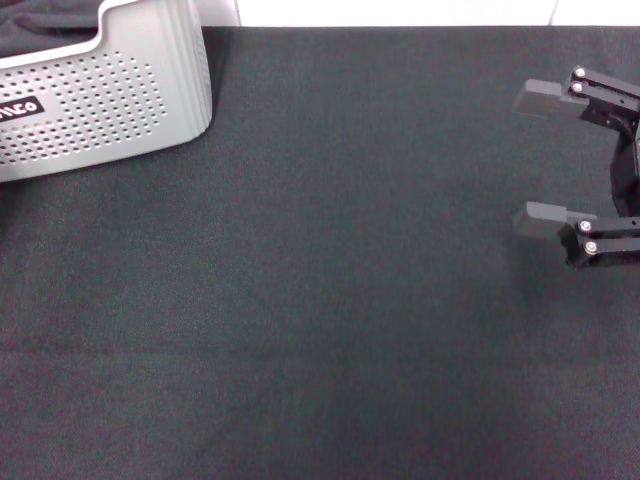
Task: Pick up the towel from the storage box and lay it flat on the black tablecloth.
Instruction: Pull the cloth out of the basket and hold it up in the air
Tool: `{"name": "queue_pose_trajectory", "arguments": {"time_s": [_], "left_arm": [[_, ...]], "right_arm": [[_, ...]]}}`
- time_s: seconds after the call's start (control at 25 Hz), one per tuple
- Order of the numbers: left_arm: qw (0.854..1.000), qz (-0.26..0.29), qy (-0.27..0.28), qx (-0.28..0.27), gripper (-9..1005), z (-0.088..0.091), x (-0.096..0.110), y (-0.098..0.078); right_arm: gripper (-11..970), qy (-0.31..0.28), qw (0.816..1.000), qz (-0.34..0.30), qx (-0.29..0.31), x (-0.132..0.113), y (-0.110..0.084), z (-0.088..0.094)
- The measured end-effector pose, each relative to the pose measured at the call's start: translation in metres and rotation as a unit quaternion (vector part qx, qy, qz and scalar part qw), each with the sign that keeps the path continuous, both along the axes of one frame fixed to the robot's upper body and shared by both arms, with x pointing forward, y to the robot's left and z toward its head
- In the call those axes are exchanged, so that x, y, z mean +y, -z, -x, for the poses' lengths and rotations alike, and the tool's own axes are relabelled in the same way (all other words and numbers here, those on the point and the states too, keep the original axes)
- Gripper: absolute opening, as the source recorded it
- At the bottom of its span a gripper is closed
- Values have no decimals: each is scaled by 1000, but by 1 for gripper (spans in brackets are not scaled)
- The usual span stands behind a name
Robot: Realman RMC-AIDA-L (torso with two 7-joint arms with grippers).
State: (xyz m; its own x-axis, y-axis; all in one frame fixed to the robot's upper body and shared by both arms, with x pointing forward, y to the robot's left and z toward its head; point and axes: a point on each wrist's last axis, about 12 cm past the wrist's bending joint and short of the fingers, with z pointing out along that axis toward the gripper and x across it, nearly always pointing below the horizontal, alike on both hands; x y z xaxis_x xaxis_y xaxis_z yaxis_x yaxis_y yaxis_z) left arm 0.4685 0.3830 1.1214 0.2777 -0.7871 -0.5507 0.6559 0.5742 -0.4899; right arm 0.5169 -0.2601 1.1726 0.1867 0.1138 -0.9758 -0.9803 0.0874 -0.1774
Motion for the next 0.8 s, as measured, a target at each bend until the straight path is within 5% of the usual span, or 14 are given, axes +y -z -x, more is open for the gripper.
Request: {"name": "queue_pose_trajectory", "arguments": {"time_s": [0.24,0.8], "left_arm": [[991,11,123,-50,6,5,2,-25],[951,-35,284,-116,5,-12,-21,-75]], "right_arm": [[869,-4,1000,1,-1,2,-1,-1],[869,-10,1000,-1,-2,5,-1,-2]]}}
